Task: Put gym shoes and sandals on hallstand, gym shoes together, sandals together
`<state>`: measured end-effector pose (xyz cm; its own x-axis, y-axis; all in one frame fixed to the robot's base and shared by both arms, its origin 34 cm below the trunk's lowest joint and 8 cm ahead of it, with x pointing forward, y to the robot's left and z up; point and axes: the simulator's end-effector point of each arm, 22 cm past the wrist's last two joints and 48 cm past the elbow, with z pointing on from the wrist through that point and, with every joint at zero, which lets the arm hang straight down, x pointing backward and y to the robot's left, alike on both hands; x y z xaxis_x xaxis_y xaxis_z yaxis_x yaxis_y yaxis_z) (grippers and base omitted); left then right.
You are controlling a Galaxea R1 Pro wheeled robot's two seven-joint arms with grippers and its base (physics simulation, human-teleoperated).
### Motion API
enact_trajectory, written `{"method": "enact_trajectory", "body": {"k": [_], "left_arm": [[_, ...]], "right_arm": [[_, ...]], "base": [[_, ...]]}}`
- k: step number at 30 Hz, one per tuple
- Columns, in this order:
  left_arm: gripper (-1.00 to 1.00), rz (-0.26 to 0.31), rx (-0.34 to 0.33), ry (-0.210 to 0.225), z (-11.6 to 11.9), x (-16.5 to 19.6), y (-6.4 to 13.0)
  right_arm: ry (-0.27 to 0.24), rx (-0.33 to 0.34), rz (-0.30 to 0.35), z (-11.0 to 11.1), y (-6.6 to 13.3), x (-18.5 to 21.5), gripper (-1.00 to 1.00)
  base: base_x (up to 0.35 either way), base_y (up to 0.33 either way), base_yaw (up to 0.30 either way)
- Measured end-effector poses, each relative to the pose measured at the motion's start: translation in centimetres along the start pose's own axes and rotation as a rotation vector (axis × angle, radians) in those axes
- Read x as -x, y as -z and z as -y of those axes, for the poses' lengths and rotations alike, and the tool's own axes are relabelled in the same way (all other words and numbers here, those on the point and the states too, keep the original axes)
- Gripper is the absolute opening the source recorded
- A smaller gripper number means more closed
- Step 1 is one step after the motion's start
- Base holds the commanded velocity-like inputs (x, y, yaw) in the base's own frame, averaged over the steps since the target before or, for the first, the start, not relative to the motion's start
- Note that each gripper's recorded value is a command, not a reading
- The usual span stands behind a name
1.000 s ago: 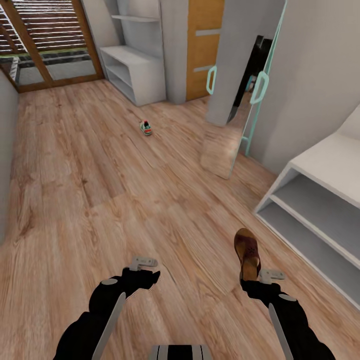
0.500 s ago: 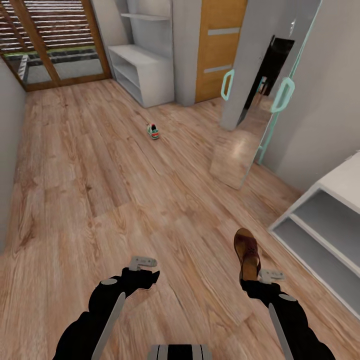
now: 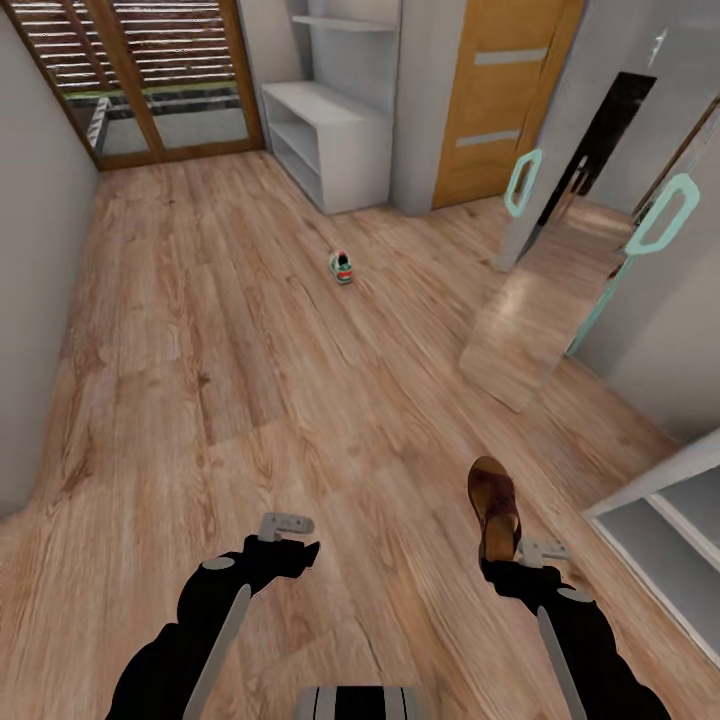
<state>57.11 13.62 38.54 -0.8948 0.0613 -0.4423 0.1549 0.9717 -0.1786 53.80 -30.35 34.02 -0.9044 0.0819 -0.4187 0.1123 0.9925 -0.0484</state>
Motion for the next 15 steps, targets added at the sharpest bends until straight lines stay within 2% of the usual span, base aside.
{"method": "enact_trajectory", "body": {"k": [15], "left_arm": [[1.00,-0.002,-0.001,0.001,0.04,-0.07,-0.06]], "right_arm": [[0.000,0.000,-0.002,-0.01,-0.05,-0.08,-1.00]], "base": [[0.334,0.014,0.013]]}}
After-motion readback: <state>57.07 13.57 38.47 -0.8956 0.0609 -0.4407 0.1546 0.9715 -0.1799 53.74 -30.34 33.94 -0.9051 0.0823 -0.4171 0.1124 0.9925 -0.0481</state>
